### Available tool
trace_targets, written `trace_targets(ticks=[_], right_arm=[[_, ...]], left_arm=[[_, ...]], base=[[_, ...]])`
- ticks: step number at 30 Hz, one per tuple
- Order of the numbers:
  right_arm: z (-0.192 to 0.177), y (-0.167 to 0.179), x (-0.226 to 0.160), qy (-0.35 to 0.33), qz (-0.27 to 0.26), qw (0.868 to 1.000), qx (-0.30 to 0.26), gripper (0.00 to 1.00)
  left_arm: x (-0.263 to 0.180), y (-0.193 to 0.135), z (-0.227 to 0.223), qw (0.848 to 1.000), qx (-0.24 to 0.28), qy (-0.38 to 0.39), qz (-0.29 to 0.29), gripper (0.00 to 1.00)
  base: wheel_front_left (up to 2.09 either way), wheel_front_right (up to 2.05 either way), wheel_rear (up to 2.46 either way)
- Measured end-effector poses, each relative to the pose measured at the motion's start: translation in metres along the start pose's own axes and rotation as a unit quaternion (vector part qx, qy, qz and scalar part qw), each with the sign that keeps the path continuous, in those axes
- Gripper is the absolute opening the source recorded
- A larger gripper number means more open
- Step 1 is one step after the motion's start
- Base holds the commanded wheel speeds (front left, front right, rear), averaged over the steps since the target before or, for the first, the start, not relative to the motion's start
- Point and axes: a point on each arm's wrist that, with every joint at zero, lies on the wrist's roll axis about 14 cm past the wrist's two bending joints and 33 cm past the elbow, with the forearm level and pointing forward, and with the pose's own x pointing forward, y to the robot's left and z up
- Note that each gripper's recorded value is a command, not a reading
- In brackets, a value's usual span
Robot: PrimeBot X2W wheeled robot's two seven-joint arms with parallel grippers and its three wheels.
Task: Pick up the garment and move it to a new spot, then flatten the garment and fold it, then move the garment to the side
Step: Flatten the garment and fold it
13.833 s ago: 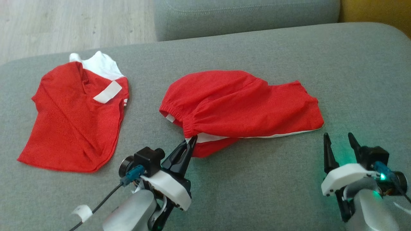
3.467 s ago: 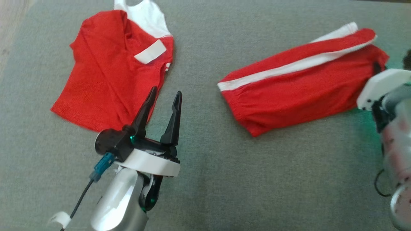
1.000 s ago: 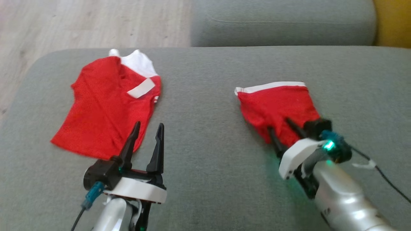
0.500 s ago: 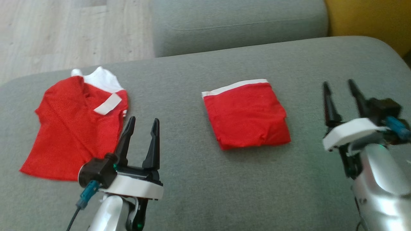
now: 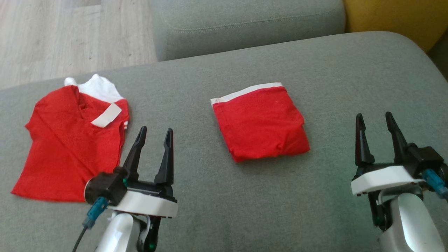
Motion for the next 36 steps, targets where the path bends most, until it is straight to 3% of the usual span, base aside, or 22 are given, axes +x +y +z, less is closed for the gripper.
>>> trace_targets(ticks=[3, 5, 14, 23, 28, 36], right_arm=[[0.002, 0.007, 0.005, -0.005, 0.010, 1.000, 0.001, 1.00], [0.001, 0.014, 0.010, -0.003, 0.020, 1.000, 0.000, 0.00], [-0.021, 0.074, 0.072, 0.028, 0.101, 0.994, -0.012, 0.00], [-0.091, 0.106, 0.117, 0.133, 0.140, 0.981, -0.035, 0.00], [-0.140, 0.111, 0.110, 0.214, 0.150, 0.964, -0.048, 0.00], [-0.104, 0.128, 0.127, 0.158, 0.166, 0.972, -0.052, 0.00]], left_arm=[[-0.001, 0.003, -0.002, 1.000, -0.001, 0.003, 0.004, 1.00], [-0.003, 0.006, -0.004, 1.000, -0.002, 0.006, 0.008, 1.00], [0.003, 0.032, -0.010, 0.999, 0.001, 0.013, 0.036, 1.00], [-0.002, 0.065, -0.018, 0.997, 0.000, 0.026, 0.078, 1.00], [-0.008, 0.080, -0.023, 0.994, 0.002, 0.034, 0.100, 1.00], [-0.008, 0.080, -0.015, 0.995, 0.004, 0.024, 0.100, 1.00]], base=[[0.00, 0.00, 0.00], [0.00, 0.00, 0.00], [0.00, 0.00, 0.00], [0.00, 0.00, 0.00], [0.00, 0.00, 0.00], [0.00, 0.00, 0.00]])
